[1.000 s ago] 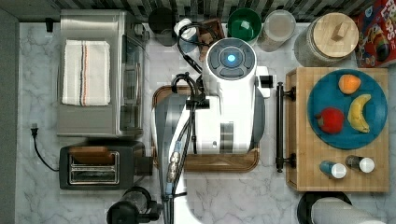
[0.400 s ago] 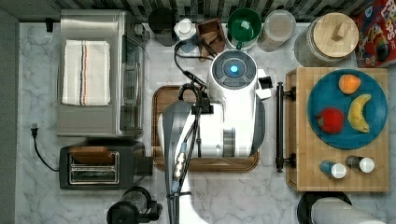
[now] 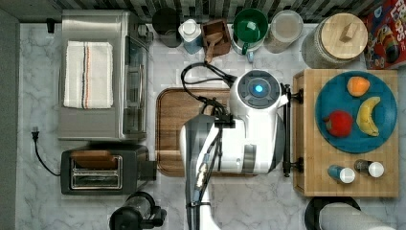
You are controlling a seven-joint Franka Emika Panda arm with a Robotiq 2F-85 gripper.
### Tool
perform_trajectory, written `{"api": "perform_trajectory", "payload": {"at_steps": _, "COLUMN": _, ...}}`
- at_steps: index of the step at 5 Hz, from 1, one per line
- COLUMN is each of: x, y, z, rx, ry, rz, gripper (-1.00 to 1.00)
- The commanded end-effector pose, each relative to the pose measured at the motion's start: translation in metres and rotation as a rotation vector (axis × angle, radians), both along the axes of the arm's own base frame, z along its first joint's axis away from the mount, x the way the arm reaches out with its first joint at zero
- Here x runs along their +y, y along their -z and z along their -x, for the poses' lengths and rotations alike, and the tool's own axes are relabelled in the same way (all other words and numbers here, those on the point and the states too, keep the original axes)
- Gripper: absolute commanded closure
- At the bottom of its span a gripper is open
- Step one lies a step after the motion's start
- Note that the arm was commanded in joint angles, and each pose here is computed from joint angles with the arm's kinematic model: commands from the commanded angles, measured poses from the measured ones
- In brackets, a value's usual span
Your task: Open the drawer.
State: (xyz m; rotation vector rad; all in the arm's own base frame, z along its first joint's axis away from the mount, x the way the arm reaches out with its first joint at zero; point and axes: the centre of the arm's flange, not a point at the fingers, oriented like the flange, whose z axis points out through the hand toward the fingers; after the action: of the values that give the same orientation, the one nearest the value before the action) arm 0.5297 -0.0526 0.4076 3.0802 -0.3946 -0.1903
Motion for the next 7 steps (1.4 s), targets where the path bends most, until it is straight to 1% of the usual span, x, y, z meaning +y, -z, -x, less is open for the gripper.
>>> {"api": "perform_trajectory", "payload": {"at_steps": 1, "x": -0.086, "y": -0.009, "z": 0.012, "rx": -0.075, "ry": -0.102, "rz": 0.001, "gripper": -1.0}}
{"api": "perform_trajectory", "payload": {"at_steps": 2, "x": -0.098, "y": 0.003, "z": 0.011, "rx": -0.074, "ry": -0.147, "rz": 0.009, "gripper": -1.0}}
{"api": "perform_trajectory", "payload": {"at_steps": 3, "x": -0.102, "y": 0.016, "z": 0.012, "rx": -0.096, "ry": -0.166, "rz": 0.021, "gripper": -1.0}}
{"api": "perform_trajectory", "payload": {"at_steps": 4, "x": -0.106, "y": 0.035, "z": 0.01, "rx": -0.096, "ry": -0.181, "rz": 0.023, "gripper": -1.0}}
{"api": "perform_trajectory", "payload": {"at_steps": 5, "x": -0.109, "y": 0.051, "z": 0.015, "rx": -0.118, "ry": -0.183, "rz": 0.014, "gripper": -1.0}}
{"api": "perform_trajectory", "payload": {"at_steps": 6, "x": -0.103, "y": 0.063, "z": 0.014, "rx": -0.105, "ry": -0.189, "rz": 0.035, "gripper": -1.0}}
{"api": "perform_trajectory", "payload": {"at_steps": 7, "x": -0.112, "y": 0.08, "z": 0.021, "rx": -0.117, "ry": -0.194, "rz": 0.029, "gripper": -1.0}}
